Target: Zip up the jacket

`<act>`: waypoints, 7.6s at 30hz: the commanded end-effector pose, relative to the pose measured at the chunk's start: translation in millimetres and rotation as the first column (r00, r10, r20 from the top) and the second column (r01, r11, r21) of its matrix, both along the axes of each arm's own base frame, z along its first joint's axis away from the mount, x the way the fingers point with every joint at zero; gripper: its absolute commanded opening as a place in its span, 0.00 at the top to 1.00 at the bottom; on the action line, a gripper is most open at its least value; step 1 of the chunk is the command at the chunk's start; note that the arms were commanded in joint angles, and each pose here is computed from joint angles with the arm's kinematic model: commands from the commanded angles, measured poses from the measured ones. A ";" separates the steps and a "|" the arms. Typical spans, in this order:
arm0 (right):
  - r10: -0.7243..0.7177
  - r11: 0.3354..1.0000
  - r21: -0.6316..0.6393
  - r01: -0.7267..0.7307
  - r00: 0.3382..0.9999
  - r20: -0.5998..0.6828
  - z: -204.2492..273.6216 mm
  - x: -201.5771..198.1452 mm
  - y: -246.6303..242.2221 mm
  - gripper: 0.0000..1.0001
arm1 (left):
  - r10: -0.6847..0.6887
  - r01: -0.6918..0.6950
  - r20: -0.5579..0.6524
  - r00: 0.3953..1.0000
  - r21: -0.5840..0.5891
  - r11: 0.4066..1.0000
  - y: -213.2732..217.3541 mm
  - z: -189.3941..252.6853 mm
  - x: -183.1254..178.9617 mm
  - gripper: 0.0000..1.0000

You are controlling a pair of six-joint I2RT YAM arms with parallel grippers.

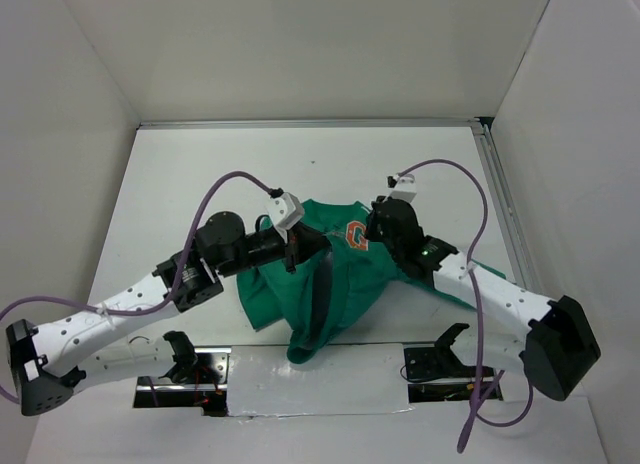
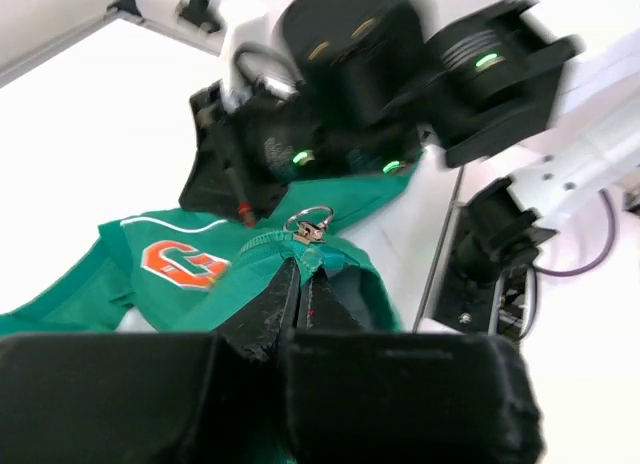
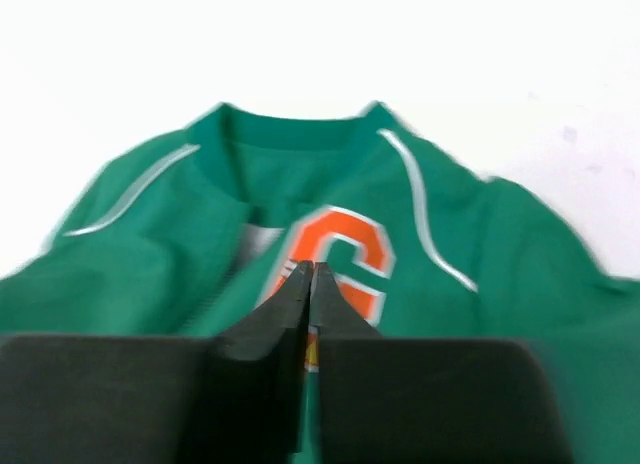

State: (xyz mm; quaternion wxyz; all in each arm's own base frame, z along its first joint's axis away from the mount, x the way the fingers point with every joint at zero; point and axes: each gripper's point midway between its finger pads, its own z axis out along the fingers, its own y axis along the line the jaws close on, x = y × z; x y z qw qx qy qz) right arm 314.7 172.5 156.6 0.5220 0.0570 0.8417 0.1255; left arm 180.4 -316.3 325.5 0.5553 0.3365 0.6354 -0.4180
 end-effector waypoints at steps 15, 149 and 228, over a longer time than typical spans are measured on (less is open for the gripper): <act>0.566 0.642 0.632 -0.434 0.824 -0.008 92.3 -74.0 59.9 0.18 | -0.055 0.035 0.264 0.963 0.078 0.996 9.2 -66.0 59.5 1.00; 0.066 0.898 0.439 0.029 0.978 -0.199 49.7 -37.4 35.3 1.00 | 0.090 -0.091 0.367 0.926 -0.015 0.996 -2.8 -20.0 39.0 1.00; -0.582 0.801 0.197 0.565 0.812 0.036 85.0 -26.6 -222.1 0.00 | 0.654 -0.672 -0.630 0.418 0.271 0.690 217.0 -98.6 145.6 0.01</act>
